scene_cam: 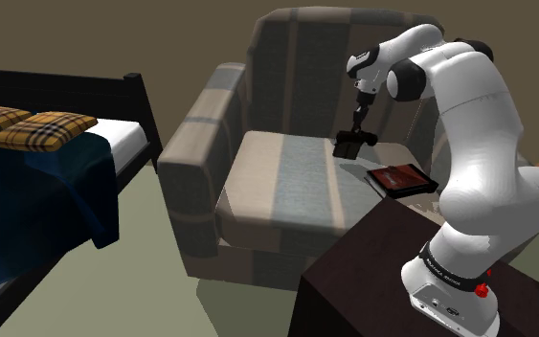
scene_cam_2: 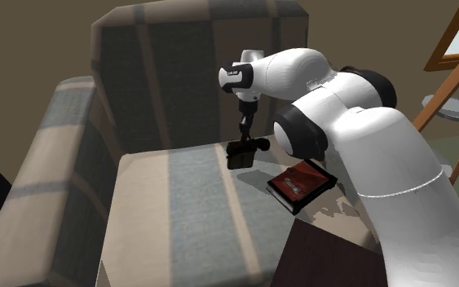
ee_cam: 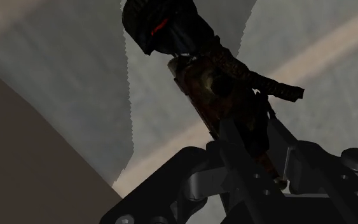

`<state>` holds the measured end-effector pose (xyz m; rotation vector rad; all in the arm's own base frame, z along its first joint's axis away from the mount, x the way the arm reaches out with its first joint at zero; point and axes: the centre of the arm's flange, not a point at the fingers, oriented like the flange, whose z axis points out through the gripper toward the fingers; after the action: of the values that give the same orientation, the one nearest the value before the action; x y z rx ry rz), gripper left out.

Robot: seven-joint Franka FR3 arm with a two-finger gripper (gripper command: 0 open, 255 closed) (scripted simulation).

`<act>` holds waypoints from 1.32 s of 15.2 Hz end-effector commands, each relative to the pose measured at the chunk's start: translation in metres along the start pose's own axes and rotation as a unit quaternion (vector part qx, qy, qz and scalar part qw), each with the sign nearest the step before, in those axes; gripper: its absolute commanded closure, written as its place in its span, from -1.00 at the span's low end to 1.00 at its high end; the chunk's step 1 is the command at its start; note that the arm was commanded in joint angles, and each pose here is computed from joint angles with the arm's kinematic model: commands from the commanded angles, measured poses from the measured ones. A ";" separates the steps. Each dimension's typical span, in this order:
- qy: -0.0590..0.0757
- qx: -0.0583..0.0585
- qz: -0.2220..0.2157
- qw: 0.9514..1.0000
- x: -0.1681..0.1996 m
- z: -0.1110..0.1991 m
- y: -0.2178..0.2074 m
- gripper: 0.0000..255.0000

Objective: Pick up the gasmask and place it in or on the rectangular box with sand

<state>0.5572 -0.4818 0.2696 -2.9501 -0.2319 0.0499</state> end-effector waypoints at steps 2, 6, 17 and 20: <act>0.000 0.000 0.000 1.000 -0.001 -0.015 -0.002 1.00; 0.000 0.000 0.000 1.000 -0.001 -0.036 -0.006 1.00; 0.000 0.000 0.000 1.000 -0.002 -0.093 -0.017 1.00; 0.000 0.000 0.000 1.000 -0.003 -0.109 -0.020 1.00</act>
<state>0.5560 -0.4819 0.3731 -2.9501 -0.2319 0.0494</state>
